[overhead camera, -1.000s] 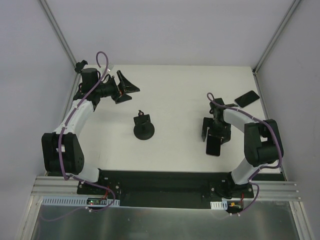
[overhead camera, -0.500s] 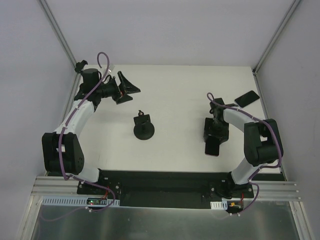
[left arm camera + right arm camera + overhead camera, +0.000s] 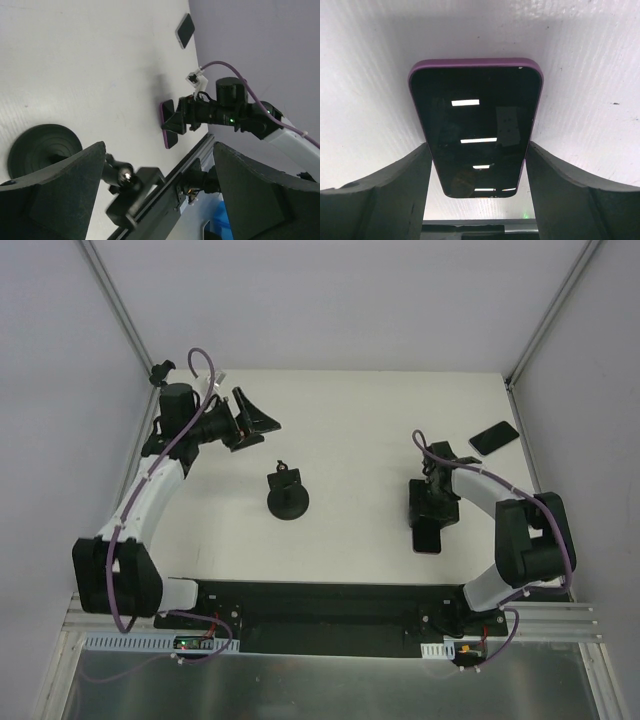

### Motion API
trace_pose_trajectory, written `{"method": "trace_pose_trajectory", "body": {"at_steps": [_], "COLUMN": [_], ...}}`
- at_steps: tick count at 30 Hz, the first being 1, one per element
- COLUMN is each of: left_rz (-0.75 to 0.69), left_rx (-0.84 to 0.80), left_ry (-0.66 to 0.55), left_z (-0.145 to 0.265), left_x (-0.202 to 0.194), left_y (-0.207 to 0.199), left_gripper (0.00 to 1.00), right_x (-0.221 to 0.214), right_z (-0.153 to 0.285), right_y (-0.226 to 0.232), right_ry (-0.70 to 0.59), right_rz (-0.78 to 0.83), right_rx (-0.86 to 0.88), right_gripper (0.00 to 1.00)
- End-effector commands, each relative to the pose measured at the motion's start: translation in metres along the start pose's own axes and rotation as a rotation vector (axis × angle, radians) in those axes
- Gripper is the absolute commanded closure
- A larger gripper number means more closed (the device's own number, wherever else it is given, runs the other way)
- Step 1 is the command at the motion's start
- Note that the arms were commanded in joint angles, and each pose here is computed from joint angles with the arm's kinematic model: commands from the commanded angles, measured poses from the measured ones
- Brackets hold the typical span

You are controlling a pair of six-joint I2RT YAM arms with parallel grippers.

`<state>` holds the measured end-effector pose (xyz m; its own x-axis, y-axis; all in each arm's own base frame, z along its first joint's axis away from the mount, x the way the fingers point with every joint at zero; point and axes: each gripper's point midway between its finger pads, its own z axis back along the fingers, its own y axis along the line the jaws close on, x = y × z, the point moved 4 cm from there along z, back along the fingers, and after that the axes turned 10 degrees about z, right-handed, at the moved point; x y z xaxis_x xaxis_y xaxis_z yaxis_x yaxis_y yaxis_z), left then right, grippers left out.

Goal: Place the phone on the phone stand

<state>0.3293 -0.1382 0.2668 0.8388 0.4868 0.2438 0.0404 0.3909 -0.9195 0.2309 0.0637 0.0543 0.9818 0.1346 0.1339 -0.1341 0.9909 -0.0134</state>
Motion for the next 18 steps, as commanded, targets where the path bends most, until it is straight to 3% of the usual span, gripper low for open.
{"method": "trace_pose_trajectory", "body": {"at_steps": [1, 5, 9, 11, 12, 14, 17, 18], "left_rz": [-0.146, -0.152, -0.069, -0.103, -0.114, -0.144, -0.177, -0.189], "left_rx": [-0.124, -0.202, -0.228, -0.253, -0.239, -0.249, -0.204, -0.164], "left_ry": [-0.050, -0.021, 0.031, 0.093, 0.068, 0.165, 0.201, 0.163], "left_z": [0.039, 0.069, 0.073, 0.066, 0.059, 0.042, 0.009, -0.002], "left_x": [-0.040, -0.080, -0.110, -0.136, -0.137, -0.162, -0.182, -0.180], "left_y": [-0.058, -0.073, -0.079, -0.092, -0.096, -0.111, -0.119, -0.116], "left_gripper": [0.12, 0.10, 0.14, 0.15, 0.15, 0.17, 0.19, 0.19], "right_x": [0.005, 0.007, 0.008, 0.012, 0.014, 0.016, 0.017, 0.017], "right_z": [0.005, 0.009, 0.017, 0.021, 0.026, 0.032, 0.044, 0.047], "right_y": [0.008, 0.008, 0.009, 0.012, 0.014, 0.016, 0.018, 0.020], "right_ry": [-0.085, -0.133, -0.208, -0.256, -0.289, -0.357, -0.444, -0.468], "right_rz": [0.057, 0.054, 0.044, 0.038, 0.039, 0.041, 0.032, 0.031], "right_rx": [0.073, 0.072, 0.085, 0.102, 0.122, 0.140, 0.170, 0.179], "right_gripper": [0.99, 0.99, 0.99, 0.99, 0.99, 0.99, 0.99, 0.99]}}
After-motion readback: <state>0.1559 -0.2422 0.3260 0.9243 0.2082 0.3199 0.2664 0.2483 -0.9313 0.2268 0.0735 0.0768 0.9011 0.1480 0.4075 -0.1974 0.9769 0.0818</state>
